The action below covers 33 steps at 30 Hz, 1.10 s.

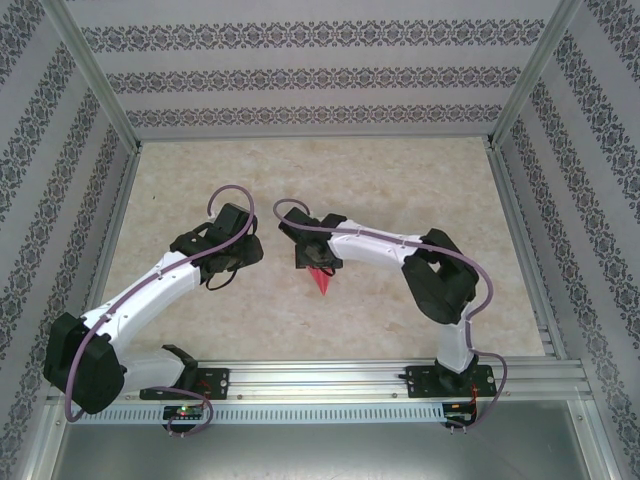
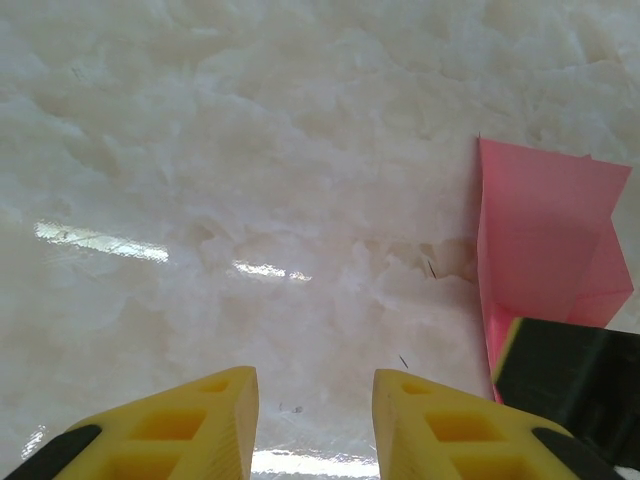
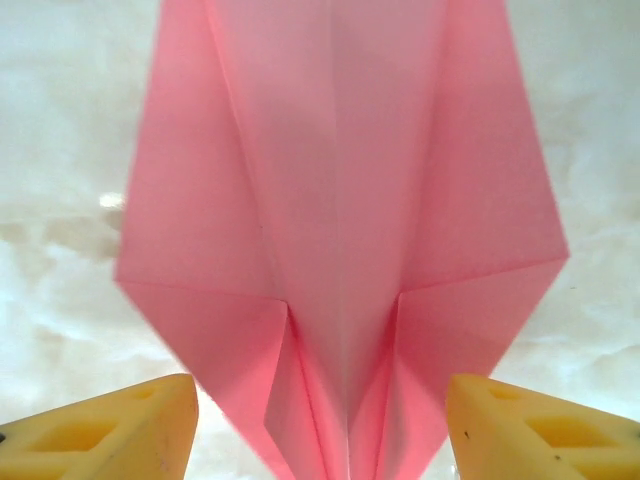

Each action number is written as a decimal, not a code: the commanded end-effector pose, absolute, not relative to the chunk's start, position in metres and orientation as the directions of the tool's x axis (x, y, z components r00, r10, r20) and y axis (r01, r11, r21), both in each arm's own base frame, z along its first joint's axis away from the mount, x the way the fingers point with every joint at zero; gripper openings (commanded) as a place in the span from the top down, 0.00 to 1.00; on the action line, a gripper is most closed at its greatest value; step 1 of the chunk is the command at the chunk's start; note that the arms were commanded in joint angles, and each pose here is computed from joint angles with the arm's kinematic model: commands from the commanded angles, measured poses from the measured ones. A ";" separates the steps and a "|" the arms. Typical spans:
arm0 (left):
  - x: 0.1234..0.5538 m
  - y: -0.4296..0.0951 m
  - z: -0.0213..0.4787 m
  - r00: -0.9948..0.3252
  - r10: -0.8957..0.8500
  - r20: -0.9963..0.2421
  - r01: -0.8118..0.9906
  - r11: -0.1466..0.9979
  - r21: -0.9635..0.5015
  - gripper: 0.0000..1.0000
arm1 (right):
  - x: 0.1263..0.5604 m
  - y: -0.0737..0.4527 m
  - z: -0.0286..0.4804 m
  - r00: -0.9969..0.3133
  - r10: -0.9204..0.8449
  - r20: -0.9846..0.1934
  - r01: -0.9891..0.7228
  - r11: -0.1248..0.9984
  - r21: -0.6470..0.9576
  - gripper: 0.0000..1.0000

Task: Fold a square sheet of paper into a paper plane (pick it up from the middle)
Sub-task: Move a paper plane to the center of the table, then reset both arms

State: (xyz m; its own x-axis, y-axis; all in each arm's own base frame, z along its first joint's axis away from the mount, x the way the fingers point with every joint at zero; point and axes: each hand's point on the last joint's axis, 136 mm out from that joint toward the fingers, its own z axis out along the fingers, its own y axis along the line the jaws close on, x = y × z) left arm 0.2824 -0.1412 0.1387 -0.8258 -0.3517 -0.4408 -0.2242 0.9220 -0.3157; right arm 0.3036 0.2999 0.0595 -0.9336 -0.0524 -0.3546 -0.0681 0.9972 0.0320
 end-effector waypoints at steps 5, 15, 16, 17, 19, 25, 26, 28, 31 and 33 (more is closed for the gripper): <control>0.284 -0.131 0.147 -0.808 -0.348 -0.476 -0.226 0.928 -0.295 0.62 | 0.317 0.289 0.138 -0.851 -0.033 -0.524 -0.071 0.996 0.052 0.31; 0.289 -0.119 0.164 -0.757 -0.335 -0.561 -0.214 0.938 -0.271 0.55 | 0.309 0.196 0.260 -0.511 0.013 -0.859 0.062 0.998 -0.022 0.11; 0.290 -0.115 0.167 -0.746 -0.334 -0.577 -0.217 0.940 -0.264 0.55 | 0.307 0.177 0.269 -0.466 0.016 -0.885 0.109 0.993 -0.039 0.08; 0.291 -0.112 0.171 -0.733 -0.332 -0.593 -0.219 0.942 -0.255 0.53 | 0.304 0.158 0.275 -0.430 0.009 -0.903 0.151 0.987 -0.062 0.04; 0.292 -0.105 0.176 -0.709 -0.328 -0.624 -0.228 0.944 -0.237 0.45 | 0.299 0.122 0.277 -0.375 0.002 -0.927 0.240 0.966 -0.095 0.02; 0.293 -0.077 0.189 -0.624 -0.310 -0.717 -0.288 0.945 -0.157 0.17 | 0.296 0.026 0.234 -0.392 0.033 -0.919 0.425 0.893 -0.150 0.02; 0.293 -0.070 0.190 -0.609 -0.301 -0.734 -0.302 0.943 -0.137 0.13 | 0.299 0.017 0.224 -0.401 0.037 -0.916 0.422 0.894 -0.149 0.02; 0.292 -0.059 0.193 -0.575 -0.292 -0.764 -0.333 0.937 -0.107 0.04 | 0.303 0.004 0.198 -0.424 0.054 -0.904 0.397 0.908 -0.132 0.02; 0.294 -0.045 0.196 -0.542 -0.269 -0.796 -0.367 0.928 -0.064 0.00 | 0.307 -0.010 0.174 -0.433 0.063 -0.899 0.387 0.914 -0.122 0.02; 0.296 -0.036 0.196 -0.536 -0.259 -0.804 -0.385 0.922 -0.040 0.00 | 0.314 -0.012 0.166 -0.458 0.069 -0.886 0.345 0.933 -0.106 0.02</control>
State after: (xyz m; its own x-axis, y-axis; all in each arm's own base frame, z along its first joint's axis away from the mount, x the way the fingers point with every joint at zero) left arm 0.2890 -0.0579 0.1835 -0.6036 -0.2867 -0.7439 -0.3319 0.9388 -0.0924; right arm 0.2890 -0.0259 0.1515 -0.5194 0.0764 -0.8511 0.4446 0.8747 -0.1928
